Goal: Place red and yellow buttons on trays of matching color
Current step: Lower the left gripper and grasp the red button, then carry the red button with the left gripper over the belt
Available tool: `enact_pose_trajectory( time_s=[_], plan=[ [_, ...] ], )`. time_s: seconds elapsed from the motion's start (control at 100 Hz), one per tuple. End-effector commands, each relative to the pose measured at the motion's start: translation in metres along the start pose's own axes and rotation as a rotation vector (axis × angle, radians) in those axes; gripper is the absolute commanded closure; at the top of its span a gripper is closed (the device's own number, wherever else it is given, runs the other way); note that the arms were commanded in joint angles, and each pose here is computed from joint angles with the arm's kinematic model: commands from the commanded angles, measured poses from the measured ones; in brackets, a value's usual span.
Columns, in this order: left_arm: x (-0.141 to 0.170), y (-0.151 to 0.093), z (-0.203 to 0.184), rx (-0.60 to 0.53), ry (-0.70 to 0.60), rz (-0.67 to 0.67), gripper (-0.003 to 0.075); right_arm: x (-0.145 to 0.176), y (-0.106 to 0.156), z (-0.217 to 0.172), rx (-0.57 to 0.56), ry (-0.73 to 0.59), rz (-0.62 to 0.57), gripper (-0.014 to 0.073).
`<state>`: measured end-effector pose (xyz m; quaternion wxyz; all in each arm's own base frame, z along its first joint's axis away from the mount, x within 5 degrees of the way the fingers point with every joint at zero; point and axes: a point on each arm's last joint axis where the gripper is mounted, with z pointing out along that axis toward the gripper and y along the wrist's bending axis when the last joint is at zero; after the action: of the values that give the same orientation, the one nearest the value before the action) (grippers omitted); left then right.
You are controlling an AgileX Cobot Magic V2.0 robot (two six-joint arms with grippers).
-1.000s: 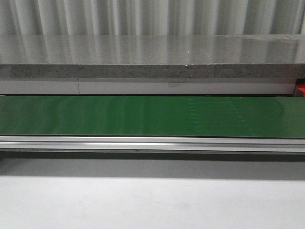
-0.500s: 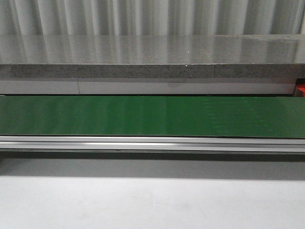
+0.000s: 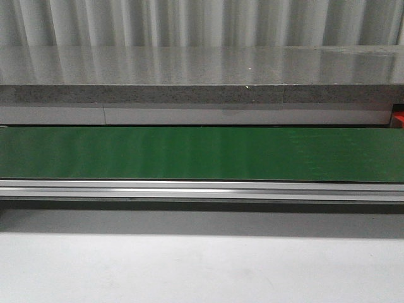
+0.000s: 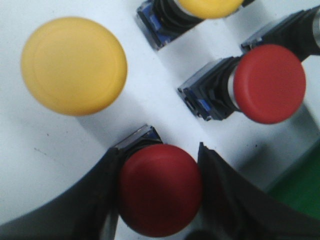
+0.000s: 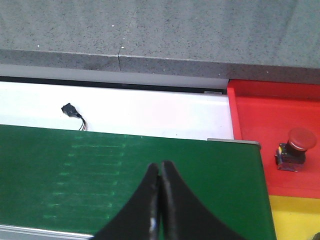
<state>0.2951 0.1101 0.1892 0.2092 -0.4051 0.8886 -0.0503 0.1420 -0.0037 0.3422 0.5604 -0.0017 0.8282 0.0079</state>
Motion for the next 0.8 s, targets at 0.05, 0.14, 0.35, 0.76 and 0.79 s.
enact_pose_trajectory(
  time_s=[0.05,0.14,0.35,0.76,0.79],
  plan=[
    [-0.01,-0.012,-0.044,0.097,-0.119,0.066,0.0741,-0.014,-0.001,-0.005,0.011,-0.097,-0.006,0.0663],
    [-0.01,-0.017,-0.073,0.148,-0.193,0.117,0.0741,-0.014,-0.001,-0.005,0.011,-0.097,-0.006,0.0663],
    [-0.017,-0.033,-0.14,0.203,-0.247,0.359,0.0741,-0.014,-0.001,-0.005,0.011,-0.097,-0.006,0.0663],
    [0.001,-0.093,-0.12,0.291,-0.055,0.663,0.0741,-0.014,-0.001,-0.005,0.011,-0.097,-0.006,0.0663],
    [0.002,-0.095,-0.114,0.286,-0.037,0.681,0.0741,-0.014,-0.001,-0.005,0.011,-0.097,-0.006,0.0663]
  ],
)
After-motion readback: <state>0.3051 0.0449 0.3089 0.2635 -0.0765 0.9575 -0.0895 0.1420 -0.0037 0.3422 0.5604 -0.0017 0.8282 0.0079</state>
